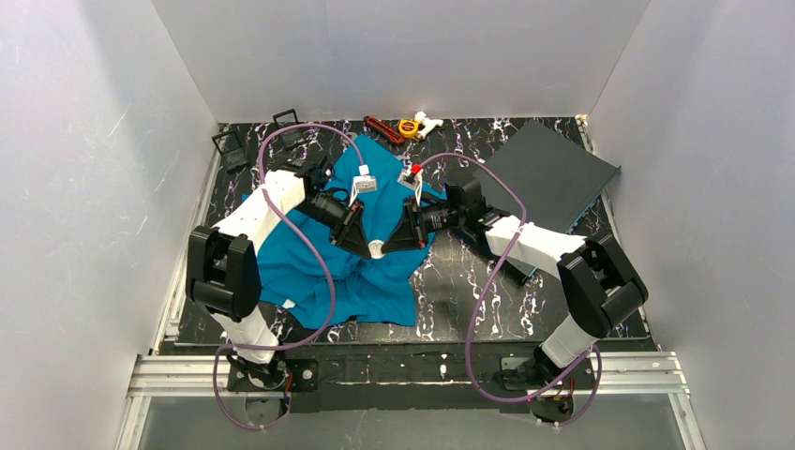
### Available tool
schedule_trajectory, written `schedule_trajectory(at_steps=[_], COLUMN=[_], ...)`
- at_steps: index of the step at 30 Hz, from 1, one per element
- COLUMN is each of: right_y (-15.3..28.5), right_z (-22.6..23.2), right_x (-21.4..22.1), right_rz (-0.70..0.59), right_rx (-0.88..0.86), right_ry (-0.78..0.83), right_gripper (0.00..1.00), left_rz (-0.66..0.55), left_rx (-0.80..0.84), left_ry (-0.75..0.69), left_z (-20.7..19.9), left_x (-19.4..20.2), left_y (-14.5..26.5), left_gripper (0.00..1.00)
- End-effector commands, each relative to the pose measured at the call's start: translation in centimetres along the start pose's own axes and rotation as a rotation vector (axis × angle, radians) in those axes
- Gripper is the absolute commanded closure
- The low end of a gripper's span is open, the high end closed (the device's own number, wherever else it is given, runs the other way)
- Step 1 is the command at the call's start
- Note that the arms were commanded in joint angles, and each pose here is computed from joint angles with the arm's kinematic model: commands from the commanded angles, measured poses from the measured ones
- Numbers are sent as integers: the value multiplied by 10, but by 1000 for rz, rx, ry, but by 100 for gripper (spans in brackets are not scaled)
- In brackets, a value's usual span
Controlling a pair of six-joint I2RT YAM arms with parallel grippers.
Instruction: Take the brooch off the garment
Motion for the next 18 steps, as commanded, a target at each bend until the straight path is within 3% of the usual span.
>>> schedule_trajectory(at_steps=[1,2,4,7,9,12,18], right_y=[-1,-1,0,5,8,10,8], right_z=[18,18,16,6,2,2,3], right_x=[-5,-5,-4,1,6,12,16], right_rz=[-2,-3,2,24,38,54,57], right_rx=[-77,-76,-49,38,60,55,9], right_ry=[60,55,31,20,0,-11,-69], right_gripper=[99,99,99,99,99,99,99], left_rz=[-44,-40,-20,-34,-80,-129,-143], left_rx=[-1,-7,-31,-98,-138,-158,-196], left_ry=[-43,-39,-45,-62,-64,-72,-55], left_z=[-10,-9,-9,-9,-8,-11,-7], left_x=[-9,-9,-6,0,1,-1,-4], left_y=[3,3,5,15,24,31,18], left_gripper=[100,100,74,53,31,29,37])
Point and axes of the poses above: each gripper's point midway between its finger pads, its own y axis back along the fingers, its own z axis along the line the jaws close on, x = y × z, the point moved 9 cm from there along y, back along the fingers, and after that the axes turned 12 degrees about -y, right-handed, at the moved point
